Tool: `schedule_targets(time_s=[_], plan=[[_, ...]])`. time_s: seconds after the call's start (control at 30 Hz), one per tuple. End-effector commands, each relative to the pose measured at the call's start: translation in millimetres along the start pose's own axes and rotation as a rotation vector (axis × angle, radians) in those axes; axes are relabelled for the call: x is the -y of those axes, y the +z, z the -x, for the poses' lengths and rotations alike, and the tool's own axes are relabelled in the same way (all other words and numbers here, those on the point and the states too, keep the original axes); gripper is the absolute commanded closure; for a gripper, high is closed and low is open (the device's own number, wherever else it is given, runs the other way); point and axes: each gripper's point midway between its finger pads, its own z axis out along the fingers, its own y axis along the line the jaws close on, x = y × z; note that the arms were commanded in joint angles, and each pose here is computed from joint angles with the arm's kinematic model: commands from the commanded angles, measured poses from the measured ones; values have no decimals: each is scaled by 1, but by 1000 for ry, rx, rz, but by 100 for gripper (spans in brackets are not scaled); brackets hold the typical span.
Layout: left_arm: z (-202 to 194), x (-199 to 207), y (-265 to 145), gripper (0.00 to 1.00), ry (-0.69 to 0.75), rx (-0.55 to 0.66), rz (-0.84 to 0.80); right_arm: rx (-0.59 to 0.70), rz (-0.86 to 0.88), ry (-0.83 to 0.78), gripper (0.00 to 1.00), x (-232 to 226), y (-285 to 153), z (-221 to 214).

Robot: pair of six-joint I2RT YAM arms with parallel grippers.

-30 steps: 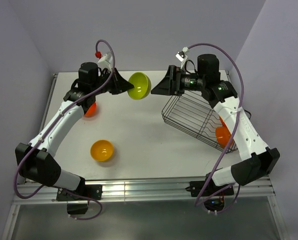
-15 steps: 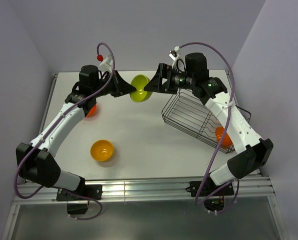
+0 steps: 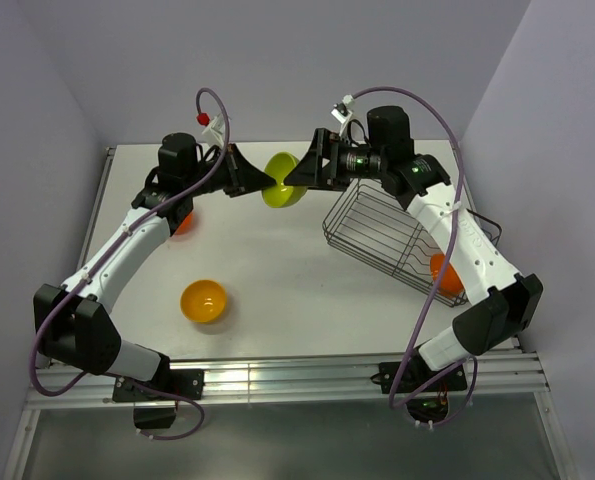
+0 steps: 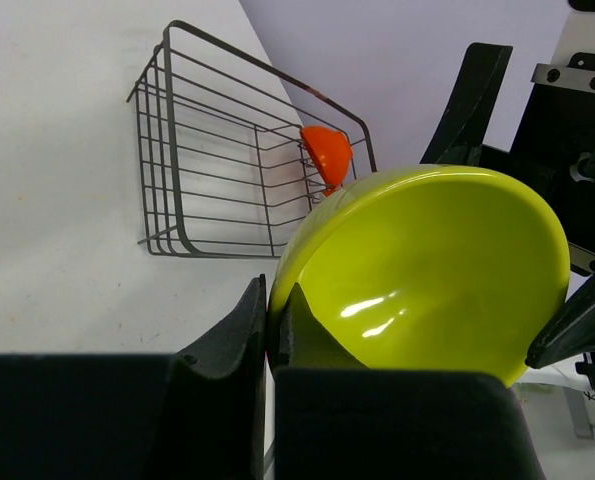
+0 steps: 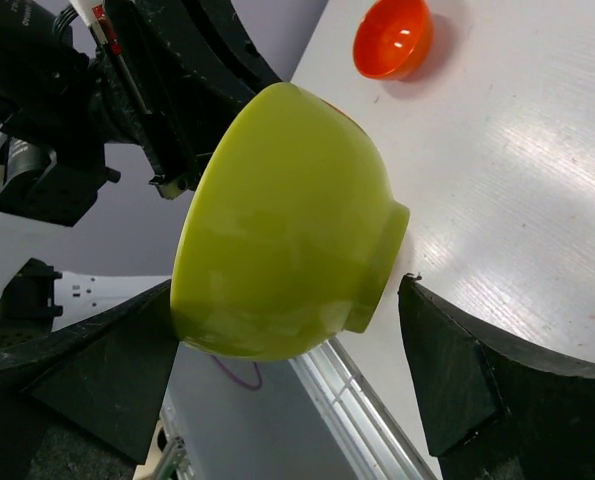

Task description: Load the bowls into the dish rack

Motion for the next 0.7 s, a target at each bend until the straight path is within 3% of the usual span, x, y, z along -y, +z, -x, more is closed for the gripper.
schedule_targets(time_s=[0.0, 0.43, 0.67], plan=[[15, 35, -11, 100, 60, 48, -106, -7, 73, -9, 9, -15, 2, 0], [10, 28, -7, 100, 39, 33, -98, -11, 101, -3, 20, -21, -2, 0], [9, 27, -6, 100, 29, 29, -100, -20, 131, 39, 7, -21, -5, 0]])
